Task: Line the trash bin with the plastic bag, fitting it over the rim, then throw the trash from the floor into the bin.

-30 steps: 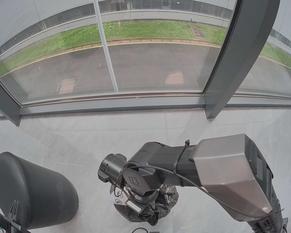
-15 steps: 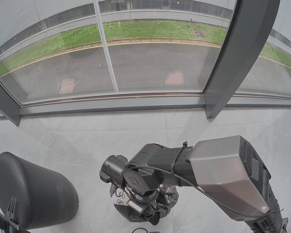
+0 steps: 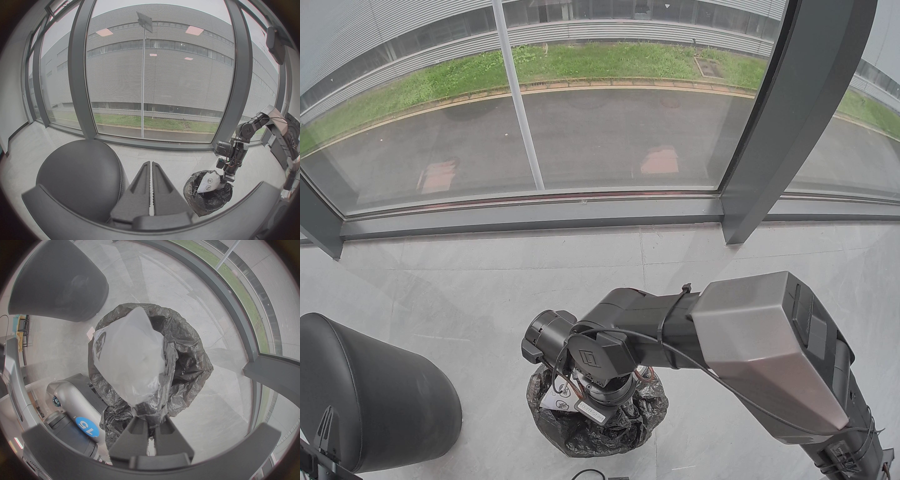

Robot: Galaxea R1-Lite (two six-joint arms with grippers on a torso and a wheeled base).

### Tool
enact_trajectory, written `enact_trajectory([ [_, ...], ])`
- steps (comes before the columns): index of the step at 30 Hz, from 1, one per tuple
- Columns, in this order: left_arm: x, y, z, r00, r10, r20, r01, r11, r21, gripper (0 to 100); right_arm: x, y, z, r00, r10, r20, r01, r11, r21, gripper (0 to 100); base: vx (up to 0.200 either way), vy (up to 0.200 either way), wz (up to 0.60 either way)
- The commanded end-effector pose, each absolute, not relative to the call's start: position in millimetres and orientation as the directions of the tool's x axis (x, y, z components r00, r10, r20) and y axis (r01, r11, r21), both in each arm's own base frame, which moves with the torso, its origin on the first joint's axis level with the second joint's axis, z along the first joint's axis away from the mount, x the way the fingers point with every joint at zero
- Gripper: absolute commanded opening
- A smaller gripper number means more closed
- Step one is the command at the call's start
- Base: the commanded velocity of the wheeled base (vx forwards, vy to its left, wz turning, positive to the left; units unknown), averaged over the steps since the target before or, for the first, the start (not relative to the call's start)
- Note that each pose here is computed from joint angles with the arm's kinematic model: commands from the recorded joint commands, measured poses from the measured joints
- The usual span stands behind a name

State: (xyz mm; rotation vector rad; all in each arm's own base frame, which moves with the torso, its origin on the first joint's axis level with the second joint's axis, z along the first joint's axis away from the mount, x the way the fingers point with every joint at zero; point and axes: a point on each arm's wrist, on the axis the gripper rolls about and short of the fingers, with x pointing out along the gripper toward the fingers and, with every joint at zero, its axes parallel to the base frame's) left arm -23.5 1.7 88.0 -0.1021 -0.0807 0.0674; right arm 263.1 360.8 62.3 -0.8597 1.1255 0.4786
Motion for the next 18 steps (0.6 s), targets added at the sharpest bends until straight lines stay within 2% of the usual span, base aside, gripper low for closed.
enact_trajectory([
  [1, -23.1, 1.8, 82.9, 0.995, 0.072, 0.072, -0.065, 0.993, -0.102, 0, 264.7, 362.9, 57.1, 0.386, -0.076, -0.919, -0.723, 0.594, -0.353, 0, 0.000, 0.000, 0.00],
  [8, -23.1, 1.7, 82.9, 0.995, 0.074, 0.072, -0.066, 0.992, -0.108, 0, 271.4, 360.3, 55.3, 0.394, -0.075, -0.916, -0.720, 0.595, -0.358, 0, 0.000, 0.000, 0.00],
  [13, -23.1, 1.7, 82.9, 0.995, 0.074, 0.072, -0.066, 0.992, -0.105, 0, 275.4, 358.1, 55.9, 0.435, -0.105, -0.894, -0.716, 0.563, -0.414, 0, 0.000, 0.000, 0.00],
  [18, -23.1, 1.7, 82.9, 0.995, 0.074, 0.072, -0.066, 0.992, -0.103, 0, 275.6, 358.2, 56.0, 0.439, -0.107, -0.892, -0.724, 0.546, -0.421, 0, 0.000, 0.000, 0.00],
])
